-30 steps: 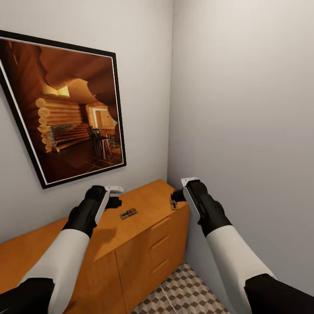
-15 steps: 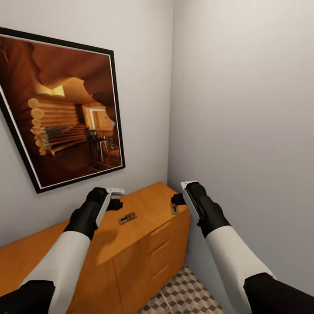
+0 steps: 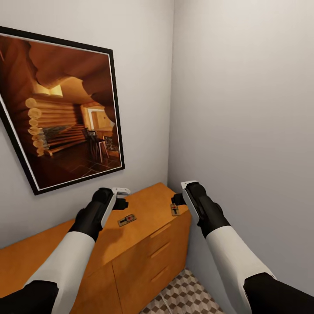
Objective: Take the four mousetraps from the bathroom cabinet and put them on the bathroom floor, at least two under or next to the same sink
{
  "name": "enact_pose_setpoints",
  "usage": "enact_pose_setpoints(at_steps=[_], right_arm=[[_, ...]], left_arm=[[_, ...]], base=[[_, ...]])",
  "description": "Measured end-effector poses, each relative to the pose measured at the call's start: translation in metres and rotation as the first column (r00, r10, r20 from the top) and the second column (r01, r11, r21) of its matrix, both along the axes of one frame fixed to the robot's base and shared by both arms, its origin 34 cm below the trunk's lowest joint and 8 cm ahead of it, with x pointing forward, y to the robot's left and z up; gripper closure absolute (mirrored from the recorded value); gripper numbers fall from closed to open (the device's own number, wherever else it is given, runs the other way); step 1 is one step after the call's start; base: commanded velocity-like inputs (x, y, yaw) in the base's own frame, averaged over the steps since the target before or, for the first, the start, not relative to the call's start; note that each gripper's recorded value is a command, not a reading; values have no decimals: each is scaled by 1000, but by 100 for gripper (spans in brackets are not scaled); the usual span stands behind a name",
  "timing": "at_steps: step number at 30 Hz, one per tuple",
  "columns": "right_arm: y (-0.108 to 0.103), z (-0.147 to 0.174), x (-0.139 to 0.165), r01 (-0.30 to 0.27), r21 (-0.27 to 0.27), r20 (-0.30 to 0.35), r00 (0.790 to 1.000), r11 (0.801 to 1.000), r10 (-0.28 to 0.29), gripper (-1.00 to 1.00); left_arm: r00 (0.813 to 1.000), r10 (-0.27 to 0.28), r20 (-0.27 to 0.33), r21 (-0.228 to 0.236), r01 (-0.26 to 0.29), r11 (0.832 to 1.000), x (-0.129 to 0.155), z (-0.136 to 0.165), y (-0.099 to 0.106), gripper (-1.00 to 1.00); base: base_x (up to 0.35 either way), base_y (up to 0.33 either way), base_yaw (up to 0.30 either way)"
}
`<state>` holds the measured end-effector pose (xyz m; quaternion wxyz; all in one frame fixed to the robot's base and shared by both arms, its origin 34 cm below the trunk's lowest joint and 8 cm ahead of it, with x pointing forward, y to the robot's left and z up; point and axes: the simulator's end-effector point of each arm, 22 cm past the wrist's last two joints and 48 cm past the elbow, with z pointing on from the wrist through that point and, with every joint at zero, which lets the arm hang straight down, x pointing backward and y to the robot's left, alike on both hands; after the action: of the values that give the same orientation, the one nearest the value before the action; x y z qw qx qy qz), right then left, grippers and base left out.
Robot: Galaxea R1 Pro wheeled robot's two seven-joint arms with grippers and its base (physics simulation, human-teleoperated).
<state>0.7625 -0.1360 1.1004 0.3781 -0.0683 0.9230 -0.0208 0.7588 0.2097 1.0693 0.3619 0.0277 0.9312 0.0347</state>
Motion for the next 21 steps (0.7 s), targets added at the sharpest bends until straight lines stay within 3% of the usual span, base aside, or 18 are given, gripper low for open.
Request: enact_pose_setpoints(at_steps=[12,21], right_arm=[[0,0,0,-1,1,-1,1000,1000,1,-100],[1,0,0,-2,3,-1,1000,1000,2,-100]], left_arm=[[1000,-7,-2,15,7,1000,-1,-1,-1,-100],[1000,-7,-5,17,7,1000,-2,-2,-1,-100]], base=[[136,0,0],[37,0,0]])
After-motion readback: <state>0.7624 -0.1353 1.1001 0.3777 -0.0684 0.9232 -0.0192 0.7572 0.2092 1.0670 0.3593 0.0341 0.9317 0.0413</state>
